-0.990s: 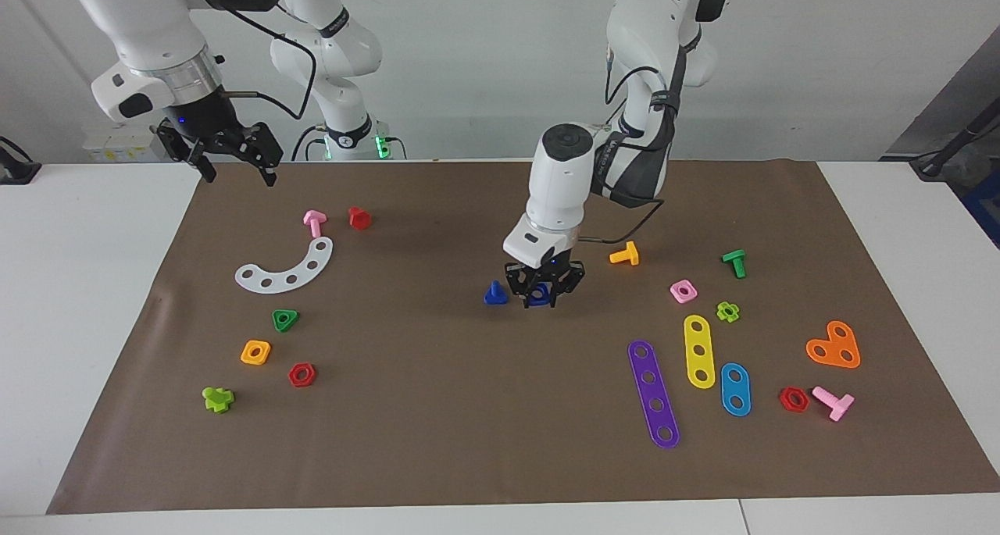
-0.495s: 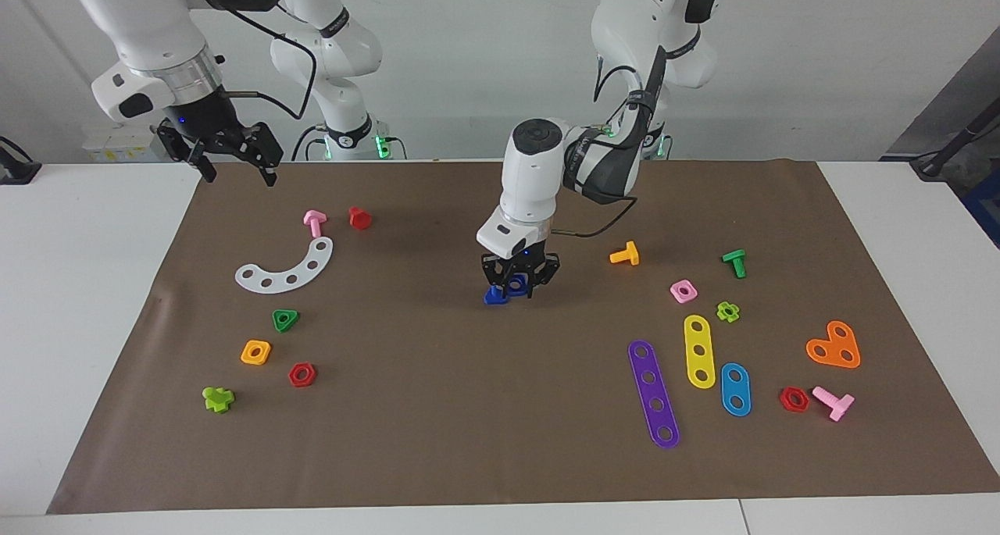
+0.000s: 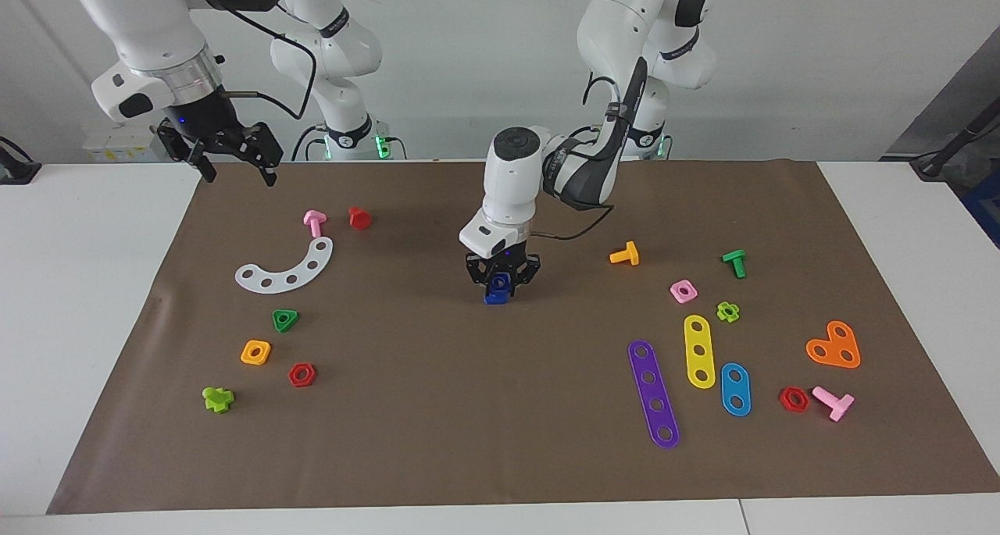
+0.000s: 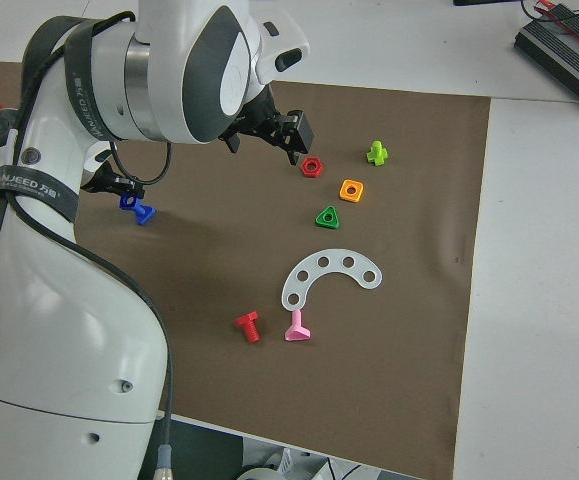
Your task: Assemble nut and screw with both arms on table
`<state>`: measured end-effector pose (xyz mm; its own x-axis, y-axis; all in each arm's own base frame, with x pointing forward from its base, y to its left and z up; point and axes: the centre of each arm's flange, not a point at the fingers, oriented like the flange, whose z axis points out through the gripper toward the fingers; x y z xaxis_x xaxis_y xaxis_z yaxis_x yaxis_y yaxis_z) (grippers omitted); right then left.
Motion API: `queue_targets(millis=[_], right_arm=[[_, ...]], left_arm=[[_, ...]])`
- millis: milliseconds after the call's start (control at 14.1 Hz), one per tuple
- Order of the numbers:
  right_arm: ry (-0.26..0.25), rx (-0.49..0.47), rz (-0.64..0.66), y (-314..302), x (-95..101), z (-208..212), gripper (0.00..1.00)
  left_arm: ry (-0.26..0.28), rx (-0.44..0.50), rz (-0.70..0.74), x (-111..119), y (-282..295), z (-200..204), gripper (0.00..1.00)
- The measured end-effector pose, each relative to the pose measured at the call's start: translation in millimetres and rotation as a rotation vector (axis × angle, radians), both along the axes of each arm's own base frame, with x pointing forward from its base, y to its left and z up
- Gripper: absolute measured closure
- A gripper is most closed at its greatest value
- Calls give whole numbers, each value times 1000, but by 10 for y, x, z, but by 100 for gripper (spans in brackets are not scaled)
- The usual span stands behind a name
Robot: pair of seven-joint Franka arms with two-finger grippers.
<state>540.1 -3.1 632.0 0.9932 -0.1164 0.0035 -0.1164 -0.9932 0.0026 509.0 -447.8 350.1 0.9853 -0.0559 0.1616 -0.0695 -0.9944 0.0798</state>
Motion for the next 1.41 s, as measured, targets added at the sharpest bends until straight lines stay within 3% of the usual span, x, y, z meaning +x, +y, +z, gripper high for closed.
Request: queue_targets(millis=[1414], right_arm=[[0,0,0,0,-1,0,0]], left_arm=[[-15,-3,7,31,29,-2,54]])
